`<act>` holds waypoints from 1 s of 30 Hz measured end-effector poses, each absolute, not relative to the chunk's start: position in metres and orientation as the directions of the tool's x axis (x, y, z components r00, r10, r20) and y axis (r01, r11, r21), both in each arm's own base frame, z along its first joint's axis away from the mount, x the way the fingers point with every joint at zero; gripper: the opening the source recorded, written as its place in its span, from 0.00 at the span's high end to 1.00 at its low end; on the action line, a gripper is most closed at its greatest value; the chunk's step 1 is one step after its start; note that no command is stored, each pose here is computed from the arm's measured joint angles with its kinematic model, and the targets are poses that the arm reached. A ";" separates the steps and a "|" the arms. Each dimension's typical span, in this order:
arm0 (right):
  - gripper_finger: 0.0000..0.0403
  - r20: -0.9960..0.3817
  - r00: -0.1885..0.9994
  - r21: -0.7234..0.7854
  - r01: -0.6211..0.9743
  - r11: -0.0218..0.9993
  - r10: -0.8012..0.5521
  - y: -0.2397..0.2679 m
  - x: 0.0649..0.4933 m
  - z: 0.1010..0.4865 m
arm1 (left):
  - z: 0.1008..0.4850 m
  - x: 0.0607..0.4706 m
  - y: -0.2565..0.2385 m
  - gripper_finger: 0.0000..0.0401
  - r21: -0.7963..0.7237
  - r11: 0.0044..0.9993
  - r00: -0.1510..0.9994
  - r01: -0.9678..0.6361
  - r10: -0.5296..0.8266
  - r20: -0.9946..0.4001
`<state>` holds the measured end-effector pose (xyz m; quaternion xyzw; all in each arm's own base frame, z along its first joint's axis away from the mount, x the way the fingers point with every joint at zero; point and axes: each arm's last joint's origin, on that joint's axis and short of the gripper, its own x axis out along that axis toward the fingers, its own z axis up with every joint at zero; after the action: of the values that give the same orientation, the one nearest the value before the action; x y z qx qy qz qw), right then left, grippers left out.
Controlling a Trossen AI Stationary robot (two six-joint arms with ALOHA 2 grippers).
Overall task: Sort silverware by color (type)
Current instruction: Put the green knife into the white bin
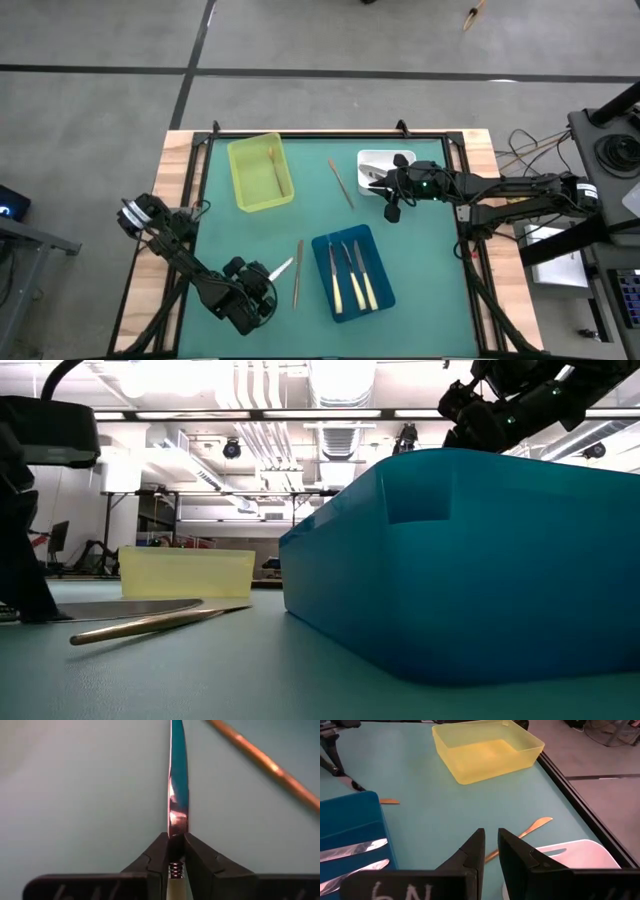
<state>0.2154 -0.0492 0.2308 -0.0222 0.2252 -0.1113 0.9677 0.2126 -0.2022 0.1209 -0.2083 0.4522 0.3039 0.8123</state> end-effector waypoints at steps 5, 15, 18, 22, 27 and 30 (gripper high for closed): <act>0.89 -0.431 0.874 -0.093 0.206 0.974 -0.226 -0.049 0.215 0.231 | 0.125 0.212 -0.201 0.98 -0.062 0.733 0.407 -0.678 0.304 -0.861; 0.89 -0.431 0.874 -0.093 0.206 0.974 -0.226 -0.049 0.215 0.231 | 0.128 0.211 -0.200 1.00 -0.062 0.735 0.413 -0.676 0.307 -0.857; 0.89 -0.431 0.874 -0.093 0.205 0.974 -0.225 -0.049 0.215 0.231 | 0.130 0.210 -0.199 1.00 -0.055 0.736 0.413 -0.675 0.315 -0.854; 0.89 -0.431 0.874 -0.093 0.205 0.974 -0.225 -0.049 0.215 0.231 | 0.134 0.208 -0.196 1.00 -0.045 0.736 0.410 -0.675 0.324 -0.853; 0.89 -0.431 0.874 -0.093 0.205 0.974 -0.225 -0.049 0.215 0.231 | 0.139 0.206 -0.194 1.00 -0.038 0.736 0.413 -0.676 0.335 -0.847; 0.89 -0.431 0.874 -0.093 0.205 0.974 -0.225 -0.049 0.215 0.231 | 0.140 0.206 -0.195 1.00 -0.043 0.743 0.415 -0.668 0.323 -0.850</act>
<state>0.2153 -0.0492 0.2309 -0.0224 0.2252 -0.1112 0.9677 0.2062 -0.1949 0.1396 -0.1920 0.4483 0.3025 0.8189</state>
